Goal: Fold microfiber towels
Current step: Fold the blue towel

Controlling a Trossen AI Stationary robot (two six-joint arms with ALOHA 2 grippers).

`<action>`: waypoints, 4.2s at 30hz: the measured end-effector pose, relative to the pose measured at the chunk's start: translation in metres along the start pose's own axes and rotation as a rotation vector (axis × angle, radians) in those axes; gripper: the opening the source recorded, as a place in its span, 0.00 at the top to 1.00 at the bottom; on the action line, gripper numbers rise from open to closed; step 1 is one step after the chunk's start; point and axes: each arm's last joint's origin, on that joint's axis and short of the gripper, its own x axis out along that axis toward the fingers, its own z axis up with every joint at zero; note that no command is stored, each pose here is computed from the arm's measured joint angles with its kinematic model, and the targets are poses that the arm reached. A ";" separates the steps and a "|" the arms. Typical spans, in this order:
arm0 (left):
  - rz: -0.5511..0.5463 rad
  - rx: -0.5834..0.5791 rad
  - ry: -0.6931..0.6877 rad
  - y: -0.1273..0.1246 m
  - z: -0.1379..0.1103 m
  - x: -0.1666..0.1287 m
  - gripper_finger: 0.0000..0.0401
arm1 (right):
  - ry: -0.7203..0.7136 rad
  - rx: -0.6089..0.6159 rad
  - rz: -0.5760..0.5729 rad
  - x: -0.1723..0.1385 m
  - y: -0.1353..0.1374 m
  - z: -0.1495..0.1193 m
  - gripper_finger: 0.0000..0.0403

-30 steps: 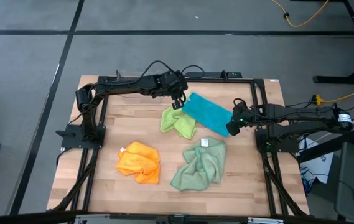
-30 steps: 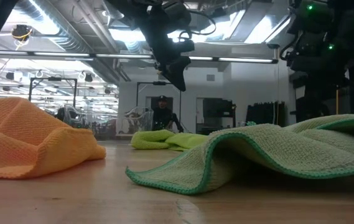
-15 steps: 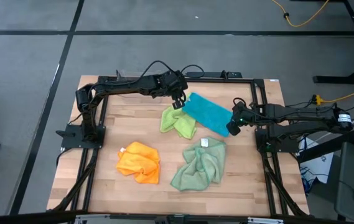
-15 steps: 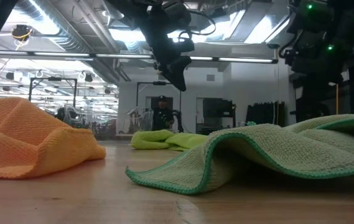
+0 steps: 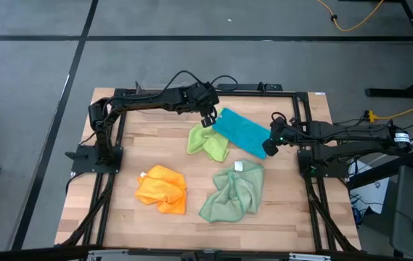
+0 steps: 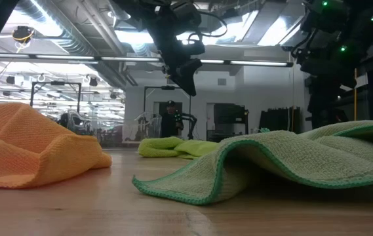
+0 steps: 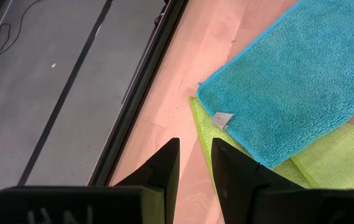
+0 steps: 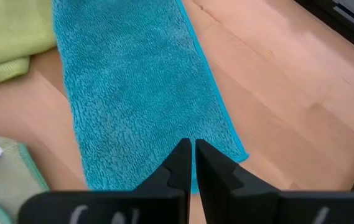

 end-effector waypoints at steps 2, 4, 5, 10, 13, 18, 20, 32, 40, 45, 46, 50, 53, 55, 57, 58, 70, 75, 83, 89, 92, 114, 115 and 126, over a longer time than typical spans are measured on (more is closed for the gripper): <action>0.000 0.000 0.000 0.000 0.000 0.000 0.79 | -0.005 0.003 0.005 0.000 0.000 0.001 0.94; 0.000 0.000 0.000 0.000 0.000 0.000 0.79 | -0.002 0.005 0.009 0.000 0.001 0.000 0.94; 0.000 0.000 0.000 0.000 0.000 0.000 0.79 | 0.001 0.006 0.015 0.000 0.001 0.000 0.94; 0.000 0.000 0.000 0.000 0.000 0.000 0.79 | -0.008 0.006 0.020 0.000 0.001 0.001 0.93; 0.000 0.001 0.000 0.000 0.000 0.000 0.79 | -0.035 0.016 0.023 0.000 0.002 0.004 0.91; 0.000 0.001 0.000 0.000 0.000 0.000 0.79 | -0.061 0.022 0.005 0.000 0.002 0.005 0.76; 0.000 0.001 0.000 0.000 0.000 0.000 0.79 | -0.065 0.023 -0.001 0.000 0.002 0.005 0.66; 0.000 0.001 0.000 0.000 0.000 0.000 0.79 | -0.037 -0.072 0.047 0.000 0.004 0.004 0.05; 0.000 0.001 0.000 0.000 0.000 0.000 0.79 | 0.017 -0.164 0.090 0.000 0.004 0.001 0.02; 0.000 0.001 -0.001 0.000 0.000 0.000 0.79 | 0.051 -0.273 0.169 0.005 0.011 -0.013 0.03; 0.000 0.001 -0.001 0.000 0.000 0.000 0.79 | 0.046 -0.280 0.161 0.005 0.012 -0.015 0.03; 0.000 0.001 -0.001 0.000 0.000 0.000 0.79 | 0.032 -0.288 0.153 0.003 0.017 -0.020 0.03; 0.000 0.001 -0.001 0.000 0.000 0.000 0.79 | 0.031 -0.327 0.171 0.001 0.020 -0.022 0.03; 0.000 0.001 -0.001 0.000 0.000 0.000 0.79 | 0.031 -0.327 0.151 0.000 0.020 -0.025 0.03; 0.000 0.001 -0.001 0.000 0.000 0.000 0.79 | 0.029 -0.334 0.134 -0.001 0.020 -0.026 0.03; 0.000 0.001 -0.001 0.000 0.000 0.000 0.79 | 0.026 -0.333 0.135 -0.001 0.021 -0.027 0.04; 0.000 0.001 0.000 0.000 0.000 0.000 0.79 | 0.010 -0.494 0.185 -0.013 0.039 -0.047 0.32; 0.000 0.001 0.000 0.000 0.000 0.000 0.79 | 0.060 -0.555 0.084 -0.002 0.048 -0.057 0.35; 0.000 0.001 0.000 0.000 0.000 0.000 0.79 | 0.155 -0.640 -0.114 0.028 0.060 -0.070 0.35; 0.000 0.001 0.000 0.000 0.000 0.000 0.79 | 0.153 -0.651 -0.141 0.032 0.061 -0.071 0.35; 0.000 0.001 0.000 0.000 0.000 0.000 0.79 | 0.153 -0.652 -0.141 0.032 0.061 -0.071 0.35; 0.000 0.001 0.000 0.000 0.000 0.000 0.79 | 0.079 -0.811 -0.131 0.052 0.078 -0.067 0.36; 0.000 0.001 0.000 0.000 0.000 0.000 0.79 | 0.075 -0.816 -0.132 0.052 0.078 -0.067 0.37; 0.000 0.001 0.000 0.000 0.000 0.000 0.79 | 0.125 -0.822 -0.048 0.050 0.082 -0.066 0.58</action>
